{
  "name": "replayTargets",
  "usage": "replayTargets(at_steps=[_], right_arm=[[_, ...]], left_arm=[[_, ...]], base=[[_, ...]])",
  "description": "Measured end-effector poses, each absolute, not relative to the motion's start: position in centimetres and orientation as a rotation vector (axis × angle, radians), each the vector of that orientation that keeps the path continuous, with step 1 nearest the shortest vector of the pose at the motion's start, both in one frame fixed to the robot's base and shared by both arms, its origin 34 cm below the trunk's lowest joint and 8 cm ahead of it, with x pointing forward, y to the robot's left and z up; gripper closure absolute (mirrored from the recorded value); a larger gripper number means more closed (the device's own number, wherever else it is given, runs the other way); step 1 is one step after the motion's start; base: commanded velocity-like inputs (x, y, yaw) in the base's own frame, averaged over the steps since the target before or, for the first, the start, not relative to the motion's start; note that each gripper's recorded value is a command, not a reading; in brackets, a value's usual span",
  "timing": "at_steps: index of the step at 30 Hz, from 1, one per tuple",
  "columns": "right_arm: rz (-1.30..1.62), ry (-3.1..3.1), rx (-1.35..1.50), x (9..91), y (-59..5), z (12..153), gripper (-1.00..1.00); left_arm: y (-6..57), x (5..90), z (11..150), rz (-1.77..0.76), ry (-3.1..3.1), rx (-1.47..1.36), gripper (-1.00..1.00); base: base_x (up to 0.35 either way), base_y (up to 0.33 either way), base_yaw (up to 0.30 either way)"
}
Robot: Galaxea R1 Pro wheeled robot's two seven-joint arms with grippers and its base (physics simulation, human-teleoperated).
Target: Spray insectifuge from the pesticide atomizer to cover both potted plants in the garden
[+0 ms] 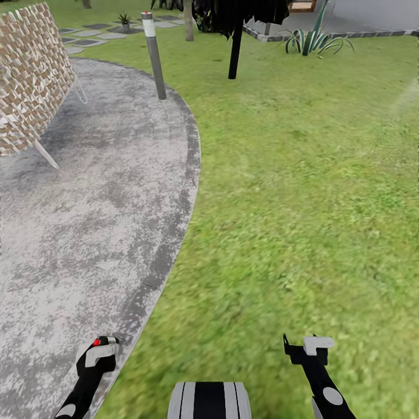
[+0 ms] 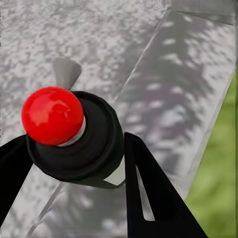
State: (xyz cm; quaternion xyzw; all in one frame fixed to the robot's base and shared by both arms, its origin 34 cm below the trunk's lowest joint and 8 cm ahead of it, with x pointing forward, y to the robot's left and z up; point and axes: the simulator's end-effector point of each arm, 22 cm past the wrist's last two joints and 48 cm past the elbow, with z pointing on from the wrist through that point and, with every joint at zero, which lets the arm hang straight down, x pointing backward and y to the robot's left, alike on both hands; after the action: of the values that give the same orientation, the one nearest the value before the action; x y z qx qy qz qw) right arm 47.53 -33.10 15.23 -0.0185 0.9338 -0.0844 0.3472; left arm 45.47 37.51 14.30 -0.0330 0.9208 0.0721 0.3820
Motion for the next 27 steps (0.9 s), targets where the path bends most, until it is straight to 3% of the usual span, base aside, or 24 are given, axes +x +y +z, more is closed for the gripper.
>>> replayTargets(at_steps=[24, 27], right_arm=[[-0.213, 2.303, -0.032, 51.2, -32.9, 20.0, -1.00], [-0.196, 2.263, -0.045, 49.9, -32.6, 20.0, -1.00]], left_arm=[[37.5, 49.0, 18.6, 0.176, 2.247, -0.091, 1.00], [38.0, 44.3, 18.0, 0.191, 2.296, -0.093, 1.00]], base=[[0.000, 0.000, -0.008], [0.000, 0.000, -0.087]])
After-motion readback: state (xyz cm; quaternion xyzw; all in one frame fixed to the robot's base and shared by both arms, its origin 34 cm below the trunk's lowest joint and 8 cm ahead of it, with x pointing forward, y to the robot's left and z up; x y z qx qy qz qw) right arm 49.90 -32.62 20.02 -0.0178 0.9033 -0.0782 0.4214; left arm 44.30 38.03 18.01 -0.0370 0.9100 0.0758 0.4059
